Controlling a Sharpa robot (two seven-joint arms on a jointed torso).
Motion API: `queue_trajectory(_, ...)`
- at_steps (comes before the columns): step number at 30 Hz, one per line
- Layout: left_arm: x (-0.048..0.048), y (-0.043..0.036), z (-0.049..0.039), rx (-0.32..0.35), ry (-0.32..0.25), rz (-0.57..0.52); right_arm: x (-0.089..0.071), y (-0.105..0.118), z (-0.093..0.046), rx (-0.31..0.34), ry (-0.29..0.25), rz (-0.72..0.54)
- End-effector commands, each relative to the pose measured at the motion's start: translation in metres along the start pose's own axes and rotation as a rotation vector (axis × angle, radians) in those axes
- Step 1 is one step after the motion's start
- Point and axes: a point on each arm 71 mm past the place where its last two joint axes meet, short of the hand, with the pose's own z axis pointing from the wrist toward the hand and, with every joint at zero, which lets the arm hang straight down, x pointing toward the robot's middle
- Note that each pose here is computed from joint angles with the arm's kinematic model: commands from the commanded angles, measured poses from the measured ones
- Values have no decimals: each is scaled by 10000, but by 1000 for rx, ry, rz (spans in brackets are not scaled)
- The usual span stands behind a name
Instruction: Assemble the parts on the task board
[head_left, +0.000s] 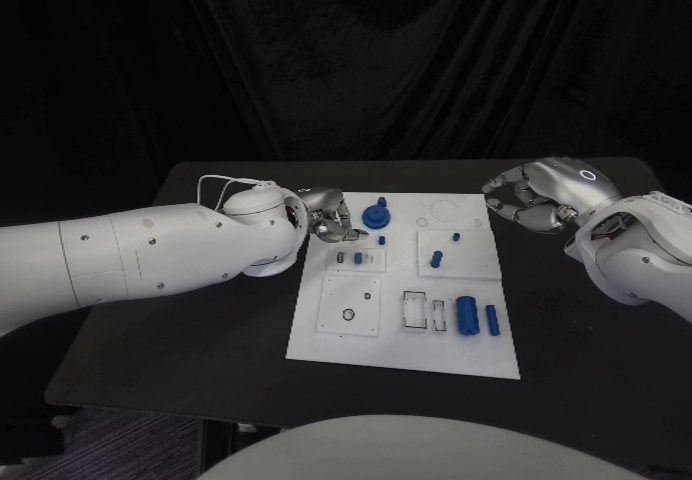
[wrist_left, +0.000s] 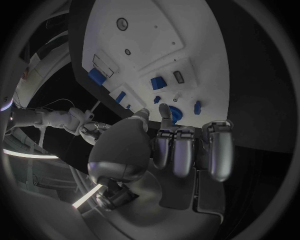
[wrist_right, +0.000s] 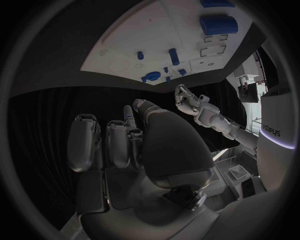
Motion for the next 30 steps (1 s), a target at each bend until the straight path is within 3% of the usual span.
queue_trajectory(1, 40, -3, 10, -45, 106, 30, 8, -9, -2, 15, 2, -1)
queue_trajectory(17, 49, -89, 98, -72, 169, 33, 11, 5, 6, 11, 3, 0)
queue_trajectory(30, 69, -141, 157, -66, 167, 29, 10, 5, 3, 10, 3, 0)
